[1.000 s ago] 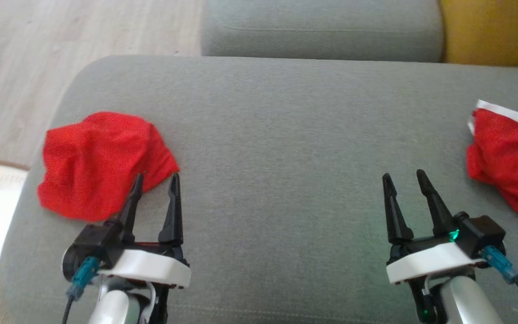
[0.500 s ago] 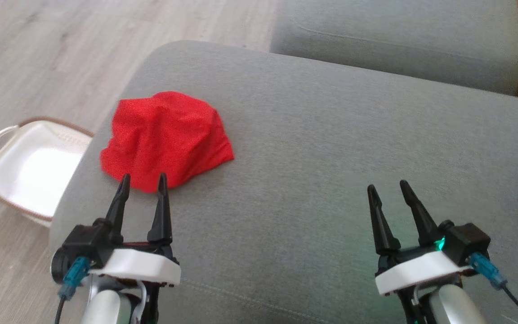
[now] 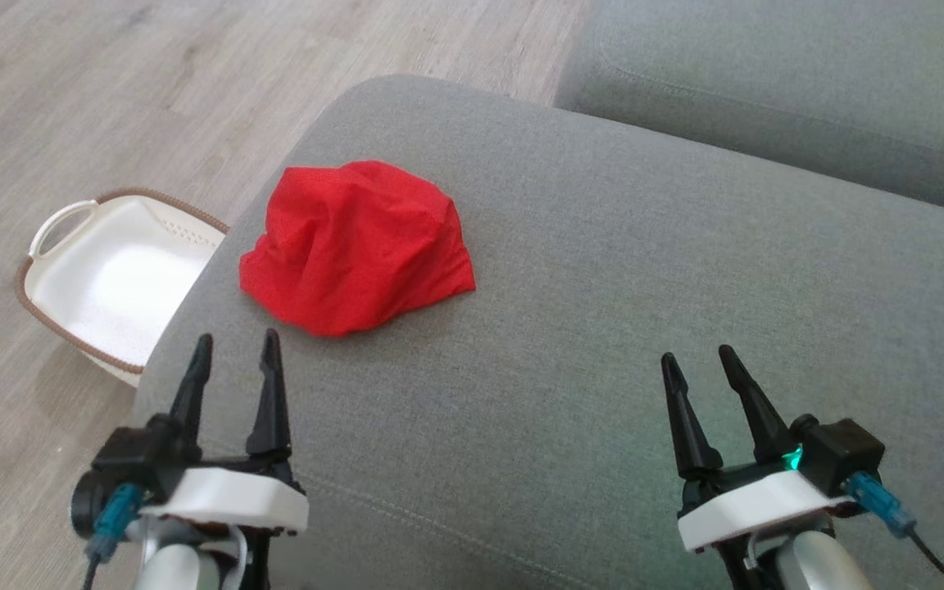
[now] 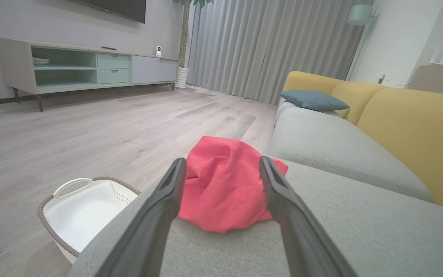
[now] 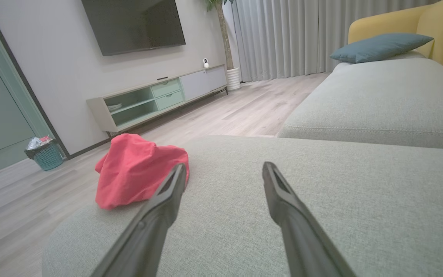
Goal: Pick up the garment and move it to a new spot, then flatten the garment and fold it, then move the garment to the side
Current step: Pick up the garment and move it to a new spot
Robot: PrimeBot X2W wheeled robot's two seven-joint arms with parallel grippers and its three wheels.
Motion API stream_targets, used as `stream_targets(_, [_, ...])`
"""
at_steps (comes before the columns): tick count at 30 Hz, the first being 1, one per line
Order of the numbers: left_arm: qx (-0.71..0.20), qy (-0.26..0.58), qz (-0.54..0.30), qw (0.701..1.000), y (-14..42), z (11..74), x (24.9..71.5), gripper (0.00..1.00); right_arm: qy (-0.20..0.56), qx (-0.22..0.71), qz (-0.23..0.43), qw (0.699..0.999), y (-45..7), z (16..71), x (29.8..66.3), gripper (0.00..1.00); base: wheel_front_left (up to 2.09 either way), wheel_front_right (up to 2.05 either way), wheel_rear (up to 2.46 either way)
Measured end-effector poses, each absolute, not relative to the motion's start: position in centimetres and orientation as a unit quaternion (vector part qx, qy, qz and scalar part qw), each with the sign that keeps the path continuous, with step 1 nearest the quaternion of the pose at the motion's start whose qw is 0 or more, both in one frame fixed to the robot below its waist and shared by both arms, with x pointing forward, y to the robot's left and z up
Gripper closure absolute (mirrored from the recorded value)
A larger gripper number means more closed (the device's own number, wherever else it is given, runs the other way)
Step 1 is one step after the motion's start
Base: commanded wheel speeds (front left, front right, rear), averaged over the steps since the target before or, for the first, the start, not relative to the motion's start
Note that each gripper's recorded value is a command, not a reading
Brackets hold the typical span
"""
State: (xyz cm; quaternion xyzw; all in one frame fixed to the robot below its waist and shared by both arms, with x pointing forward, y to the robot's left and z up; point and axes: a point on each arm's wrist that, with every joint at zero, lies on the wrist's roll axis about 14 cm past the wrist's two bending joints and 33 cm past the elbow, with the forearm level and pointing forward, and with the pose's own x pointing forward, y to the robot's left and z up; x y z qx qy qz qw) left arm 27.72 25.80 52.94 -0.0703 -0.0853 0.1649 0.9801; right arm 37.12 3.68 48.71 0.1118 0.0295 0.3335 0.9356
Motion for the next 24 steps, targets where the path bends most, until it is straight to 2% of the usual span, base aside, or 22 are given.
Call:
stream_targets(7, [-0.059, -0.081, 0.178, 0.979, 27.5, 52.9, 28.6, 0.0, 0.042, 0.114, 0.314, 0.942, 2.5, 47.5, 37.9, 0.0, 0.0, 0.0, 0.0])
stream_targets(15, [-0.005, -0.044, 0.139, 0.989, 29.2, 52.0, 33.1, 0.0, 0.031, 0.103, 0.273, 0.956, 0.1, 47.3, 41.1, 0.0, 0.0, 0.0, 0.0])
stream_targets(24, [0.074, 0.119, 0.058, 0.988, 30.2, 47.6, 41.0, 0.0, 0.038, 0.111, 0.215, 0.97, -3.3, 45.9, 45.2, 0.0, 0.0, 0.0, 0.0])
